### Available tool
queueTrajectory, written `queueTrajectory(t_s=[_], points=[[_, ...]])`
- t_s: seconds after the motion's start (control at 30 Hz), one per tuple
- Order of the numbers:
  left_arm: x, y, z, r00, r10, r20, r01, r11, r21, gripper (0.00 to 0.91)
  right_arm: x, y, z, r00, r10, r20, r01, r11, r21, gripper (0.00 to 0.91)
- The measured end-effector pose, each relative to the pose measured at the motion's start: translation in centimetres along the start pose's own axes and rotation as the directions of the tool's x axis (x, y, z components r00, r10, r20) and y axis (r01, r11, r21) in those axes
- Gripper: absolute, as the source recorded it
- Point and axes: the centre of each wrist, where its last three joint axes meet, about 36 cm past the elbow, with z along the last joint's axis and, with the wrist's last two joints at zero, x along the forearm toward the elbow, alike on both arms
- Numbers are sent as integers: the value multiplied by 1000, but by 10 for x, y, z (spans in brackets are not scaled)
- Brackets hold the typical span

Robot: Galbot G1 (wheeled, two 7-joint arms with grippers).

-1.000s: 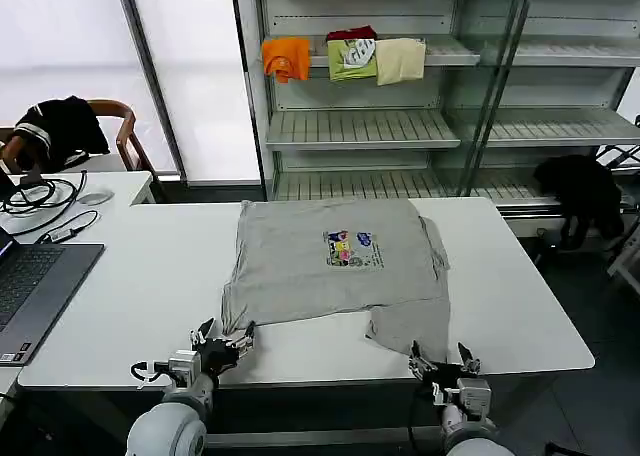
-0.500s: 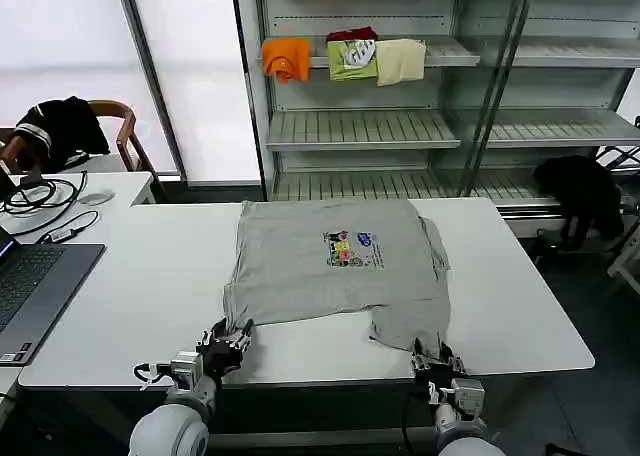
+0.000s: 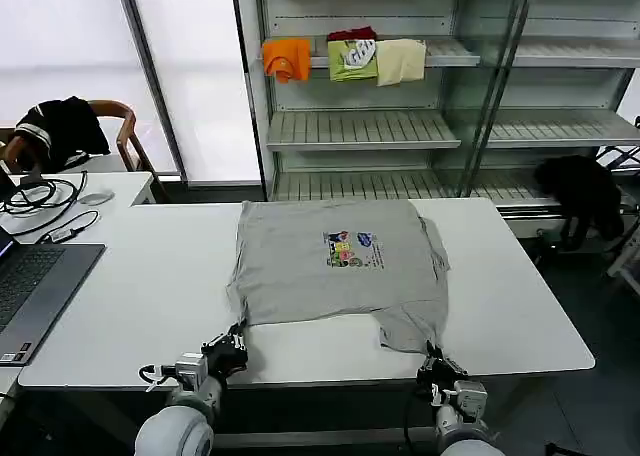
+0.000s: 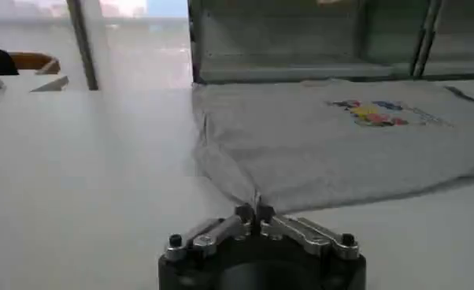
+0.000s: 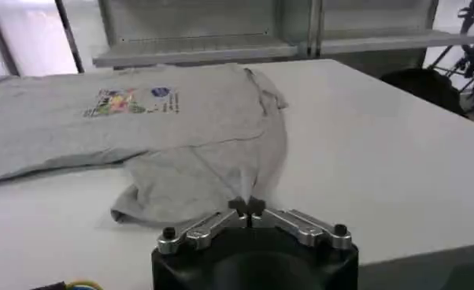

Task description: Fold and organize the clothes.

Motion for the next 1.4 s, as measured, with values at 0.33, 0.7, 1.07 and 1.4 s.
queueTrajectory(t_s=[0.33,0.7,1.07,1.4], points=[[3,5,-12,996,-10,88,4,998,67,10,-4,-2,-22,984,-5,176,6,1000,-7,0],[-15,17,-33,985,-29,170,7,992,126,10,-43,4,-48,954,-19,300,24,1000,-12,0],[-50,22,-65,973,-23,229,-7,991,131,10,-105,16,-88,929,-39,369,45,999,-8,0],[-96,27,-85,975,-25,222,-7,989,145,10,-155,25,-123,920,-57,388,62,998,-1,0]])
